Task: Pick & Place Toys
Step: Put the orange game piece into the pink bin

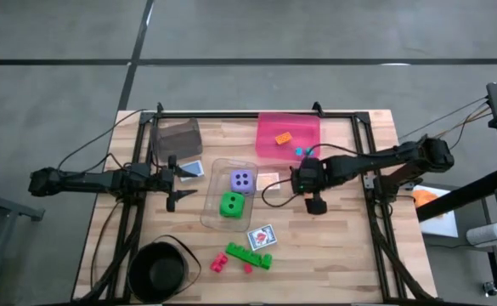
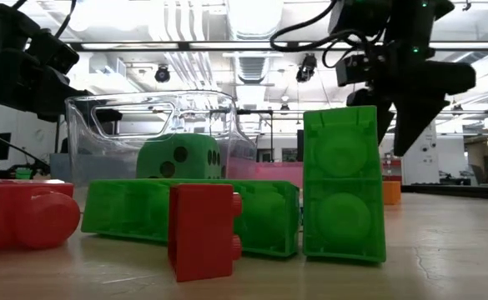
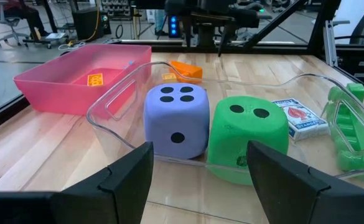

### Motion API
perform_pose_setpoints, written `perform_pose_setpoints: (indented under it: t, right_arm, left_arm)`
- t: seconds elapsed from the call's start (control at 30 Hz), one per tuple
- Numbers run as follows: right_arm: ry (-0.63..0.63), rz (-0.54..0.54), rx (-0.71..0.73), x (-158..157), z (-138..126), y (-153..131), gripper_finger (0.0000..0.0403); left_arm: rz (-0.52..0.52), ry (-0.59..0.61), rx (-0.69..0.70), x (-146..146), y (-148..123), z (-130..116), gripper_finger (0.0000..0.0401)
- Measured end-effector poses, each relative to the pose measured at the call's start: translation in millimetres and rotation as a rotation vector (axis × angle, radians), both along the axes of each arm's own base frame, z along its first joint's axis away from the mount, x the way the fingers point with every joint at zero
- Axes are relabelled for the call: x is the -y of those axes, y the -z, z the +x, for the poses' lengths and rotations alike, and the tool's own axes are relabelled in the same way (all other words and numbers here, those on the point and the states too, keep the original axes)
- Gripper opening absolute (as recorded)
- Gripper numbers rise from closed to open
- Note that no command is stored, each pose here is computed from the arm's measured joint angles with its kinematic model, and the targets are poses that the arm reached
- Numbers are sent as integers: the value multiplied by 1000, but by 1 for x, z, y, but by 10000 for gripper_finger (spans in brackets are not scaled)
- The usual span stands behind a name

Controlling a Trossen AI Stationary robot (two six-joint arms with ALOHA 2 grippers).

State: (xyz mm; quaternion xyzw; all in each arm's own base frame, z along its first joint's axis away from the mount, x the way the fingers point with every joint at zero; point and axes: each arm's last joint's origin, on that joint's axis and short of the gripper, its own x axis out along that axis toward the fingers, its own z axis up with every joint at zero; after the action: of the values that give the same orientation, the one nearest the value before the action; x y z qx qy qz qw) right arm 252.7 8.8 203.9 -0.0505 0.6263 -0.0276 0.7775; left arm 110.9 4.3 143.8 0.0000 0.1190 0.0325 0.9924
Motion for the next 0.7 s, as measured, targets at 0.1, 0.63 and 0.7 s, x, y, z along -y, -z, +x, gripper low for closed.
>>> perform_pose_setpoints:
  t: [0.1, 0.63, 0.7]
  right_arm:
    - [4, -30, -6, 0, 0, 1, 336]
    - [-75, -112, -223, 7, 11, 44, 336]
    - [-73, -139, -241, 9, 12, 48, 336]
  left_arm:
    - [0, -1, 0, 0, 0, 0, 258]
    - [0, 0, 0, 0, 0, 0, 258]
    - [0, 0, 0, 0, 0, 0, 258]
